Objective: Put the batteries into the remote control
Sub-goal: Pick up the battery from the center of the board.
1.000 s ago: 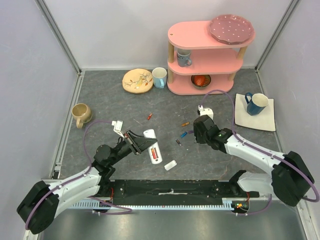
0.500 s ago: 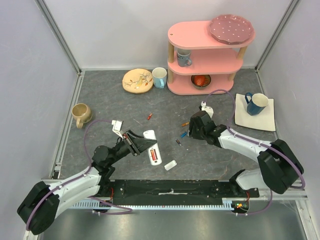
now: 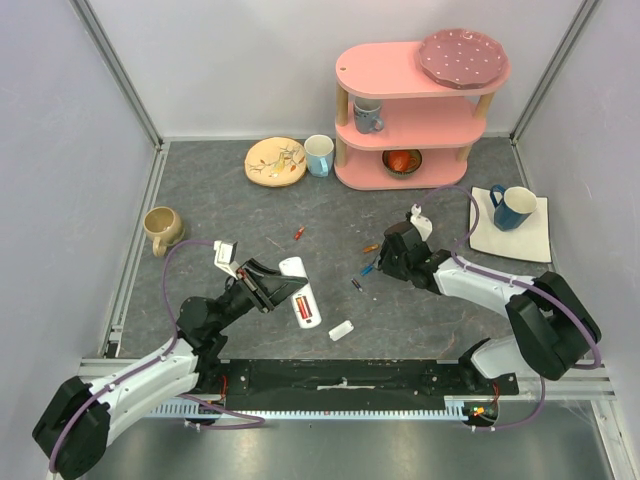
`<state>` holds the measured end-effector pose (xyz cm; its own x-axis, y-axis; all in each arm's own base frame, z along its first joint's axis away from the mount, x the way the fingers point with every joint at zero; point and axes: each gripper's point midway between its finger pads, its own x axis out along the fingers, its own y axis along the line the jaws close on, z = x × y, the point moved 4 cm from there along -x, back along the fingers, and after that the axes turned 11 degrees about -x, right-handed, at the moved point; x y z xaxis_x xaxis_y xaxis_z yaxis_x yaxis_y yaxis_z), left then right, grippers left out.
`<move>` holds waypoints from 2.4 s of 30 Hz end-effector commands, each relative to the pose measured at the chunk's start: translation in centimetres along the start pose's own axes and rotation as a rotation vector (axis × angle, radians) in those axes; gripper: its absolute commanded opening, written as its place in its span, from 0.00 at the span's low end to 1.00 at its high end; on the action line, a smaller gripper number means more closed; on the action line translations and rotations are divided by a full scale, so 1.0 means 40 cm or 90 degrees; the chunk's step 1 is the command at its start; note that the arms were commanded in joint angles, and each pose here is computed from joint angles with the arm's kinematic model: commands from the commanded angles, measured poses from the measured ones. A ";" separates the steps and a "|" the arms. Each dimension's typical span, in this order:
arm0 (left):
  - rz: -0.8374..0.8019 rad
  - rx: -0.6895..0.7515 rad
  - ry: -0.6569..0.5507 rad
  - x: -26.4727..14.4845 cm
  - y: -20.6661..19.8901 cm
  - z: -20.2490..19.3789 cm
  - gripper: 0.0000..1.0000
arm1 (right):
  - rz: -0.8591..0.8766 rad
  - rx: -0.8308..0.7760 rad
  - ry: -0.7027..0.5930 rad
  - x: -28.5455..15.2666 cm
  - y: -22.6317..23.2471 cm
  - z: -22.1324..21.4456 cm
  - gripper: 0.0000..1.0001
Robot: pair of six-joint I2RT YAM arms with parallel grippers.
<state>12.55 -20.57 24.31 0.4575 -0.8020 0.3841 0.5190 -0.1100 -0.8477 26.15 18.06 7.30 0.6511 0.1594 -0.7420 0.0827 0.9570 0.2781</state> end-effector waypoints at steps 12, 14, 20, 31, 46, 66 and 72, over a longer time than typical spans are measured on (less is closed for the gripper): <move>0.011 0.002 -0.003 -0.018 0.028 -0.009 0.02 | -0.006 0.020 -0.047 -0.009 -0.004 0.038 0.57; 0.013 0.001 -0.004 -0.018 0.029 -0.009 0.02 | -0.012 0.034 -0.045 -0.006 -0.003 0.044 0.57; 0.014 -0.002 -0.006 -0.018 0.029 -0.008 0.02 | -0.040 0.060 -0.023 0.020 -0.006 0.035 0.51; 0.033 -0.010 -0.014 -0.036 0.051 -0.014 0.02 | -0.096 0.132 -0.020 0.060 -0.030 0.025 0.48; 0.051 -0.028 -0.011 -0.031 0.062 -0.016 0.02 | -0.138 0.165 0.051 0.098 -0.047 -0.008 0.36; 0.074 -0.031 0.009 -0.026 0.076 -0.024 0.02 | -0.105 -0.195 0.199 0.091 -0.086 -0.063 0.10; 0.073 -0.029 0.009 -0.016 0.069 -0.019 0.02 | -0.122 -0.305 0.197 0.056 -0.103 -0.035 0.20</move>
<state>13.35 -20.96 22.34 0.5002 -0.8148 0.2930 0.4447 -0.0486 -0.8944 29.47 17.92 5.02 0.5299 0.0898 -0.8433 -0.0703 0.9956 0.0618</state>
